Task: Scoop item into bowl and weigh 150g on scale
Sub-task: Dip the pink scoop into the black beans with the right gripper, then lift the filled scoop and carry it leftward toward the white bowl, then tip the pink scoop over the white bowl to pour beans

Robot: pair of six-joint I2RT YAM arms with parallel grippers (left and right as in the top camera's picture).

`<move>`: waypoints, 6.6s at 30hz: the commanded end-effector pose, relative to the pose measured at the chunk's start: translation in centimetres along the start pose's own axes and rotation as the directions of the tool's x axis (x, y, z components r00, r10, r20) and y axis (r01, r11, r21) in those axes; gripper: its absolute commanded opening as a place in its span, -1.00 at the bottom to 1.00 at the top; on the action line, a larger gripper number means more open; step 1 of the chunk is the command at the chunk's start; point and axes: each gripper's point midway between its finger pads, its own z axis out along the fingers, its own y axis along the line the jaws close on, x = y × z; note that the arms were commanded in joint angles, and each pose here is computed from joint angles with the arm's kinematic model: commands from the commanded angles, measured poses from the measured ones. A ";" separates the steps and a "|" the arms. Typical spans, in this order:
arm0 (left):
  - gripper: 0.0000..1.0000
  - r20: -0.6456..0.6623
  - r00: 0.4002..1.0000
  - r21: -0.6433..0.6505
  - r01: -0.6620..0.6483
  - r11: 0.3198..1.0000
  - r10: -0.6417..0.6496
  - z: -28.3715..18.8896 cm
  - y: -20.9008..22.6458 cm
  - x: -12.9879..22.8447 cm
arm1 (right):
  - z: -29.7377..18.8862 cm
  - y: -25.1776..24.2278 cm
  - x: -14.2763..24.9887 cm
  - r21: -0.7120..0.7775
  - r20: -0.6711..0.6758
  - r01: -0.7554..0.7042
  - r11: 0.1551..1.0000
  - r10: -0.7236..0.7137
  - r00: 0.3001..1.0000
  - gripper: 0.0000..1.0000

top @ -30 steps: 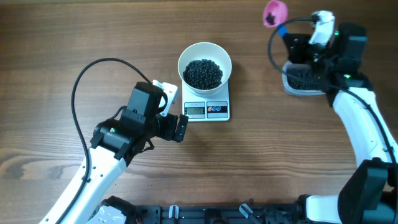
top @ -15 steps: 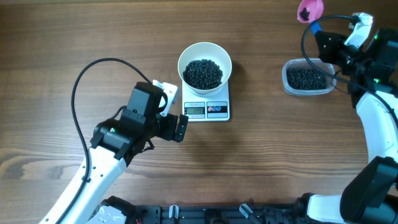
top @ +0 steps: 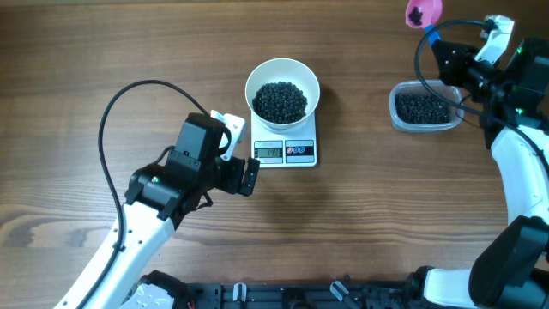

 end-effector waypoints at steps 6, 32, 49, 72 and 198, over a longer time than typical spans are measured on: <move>1.00 -0.005 1.000 -0.008 -0.008 1.000 0.008 0.2 0.3 0.2 | -0.7 0.9 -1.5 -0.023 0.041 -0.211 0.977 0.212 0.976 -0.91; 1.00 -0.005 1.000 -0.008 -0.008 1.000 0.008 0.2 0.3 0.1 | 1.2 7.9 -1.7 -0.241 0.022 -0.134 0.961 0.144 0.989 -0.91; 1.00 -0.005 1.000 -0.008 -0.008 1.000 0.008 0.2 0.3 0.1 | 3.2 14.8 7.1 -0.397 -0.156 0.160 0.904 -0.239 0.958 -0.92; 1.00 -0.005 1.000 -0.008 -0.008 1.000 0.008 0.2 0.3 0.1 | 3.9 21.0 13.3 -0.524 -0.155 0.375 0.765 -0.518 0.841 -0.91; 1.00 -0.005 1.000 -0.008 -0.008 1.000 0.008 0.2 0.3 0.2 | 4.3 19.0 15.5 -0.419 -0.281 0.378 0.825 -0.514 0.811 -0.91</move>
